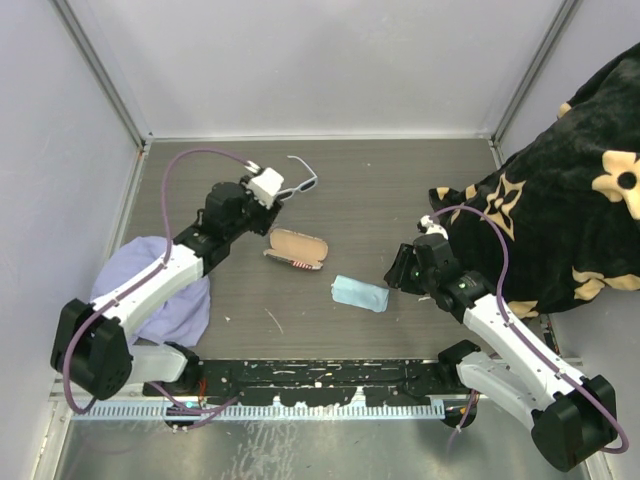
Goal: Organize the sunglasses
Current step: Place the sunglasses case at the center of the board.
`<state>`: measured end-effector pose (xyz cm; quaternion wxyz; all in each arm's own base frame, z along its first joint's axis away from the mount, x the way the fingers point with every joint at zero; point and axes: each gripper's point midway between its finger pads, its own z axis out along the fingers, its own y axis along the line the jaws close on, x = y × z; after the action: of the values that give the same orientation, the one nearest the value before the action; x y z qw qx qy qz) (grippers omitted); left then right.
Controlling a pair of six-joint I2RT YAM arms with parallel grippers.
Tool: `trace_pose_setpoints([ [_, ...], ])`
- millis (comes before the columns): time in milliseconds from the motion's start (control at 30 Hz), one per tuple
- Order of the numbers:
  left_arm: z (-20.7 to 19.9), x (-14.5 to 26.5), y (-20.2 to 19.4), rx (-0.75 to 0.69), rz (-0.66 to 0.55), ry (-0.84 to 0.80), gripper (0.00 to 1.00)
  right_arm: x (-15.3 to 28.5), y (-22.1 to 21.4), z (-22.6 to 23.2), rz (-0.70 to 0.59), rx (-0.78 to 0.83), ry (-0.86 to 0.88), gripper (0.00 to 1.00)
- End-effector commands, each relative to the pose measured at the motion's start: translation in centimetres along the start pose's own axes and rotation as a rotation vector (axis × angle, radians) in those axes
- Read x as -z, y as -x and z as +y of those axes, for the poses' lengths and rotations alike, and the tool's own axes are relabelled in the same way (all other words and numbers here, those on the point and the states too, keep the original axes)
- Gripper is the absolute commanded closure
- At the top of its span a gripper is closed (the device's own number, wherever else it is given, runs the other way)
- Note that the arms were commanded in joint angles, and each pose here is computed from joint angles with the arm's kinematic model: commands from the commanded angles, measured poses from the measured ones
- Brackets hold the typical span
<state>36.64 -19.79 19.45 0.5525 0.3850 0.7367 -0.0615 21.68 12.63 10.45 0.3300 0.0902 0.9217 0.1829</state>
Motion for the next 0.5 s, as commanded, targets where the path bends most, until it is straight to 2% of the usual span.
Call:
trace_pose_setpoints([
  [0, 4.2, 3.3, -0.9, 0.513, 0.073, 0.372, 0.41, 0.2, 1.4, 1.0, -0.042, -0.022, 0.022, 0.54],
  [133, 1.6, 2.7, -4.3, 0.653, 0.240, 0.335, 0.39, 0.2, 1.2, 1.1, -0.032, -0.020, 0.029, 0.54],
  [300, -0.2, 1.9, -7.5, 0.680, 0.443, 0.315, 0.39, 0.3, 1.0, 1.0, -0.032, -0.018, 0.034, 0.54],
  [467, -2.4, 1.0, -9.1, 0.689, 0.564, 0.225, 0.49, 0.2, 0.7, 0.7, -0.029, -0.017, 0.030, 0.54],
])
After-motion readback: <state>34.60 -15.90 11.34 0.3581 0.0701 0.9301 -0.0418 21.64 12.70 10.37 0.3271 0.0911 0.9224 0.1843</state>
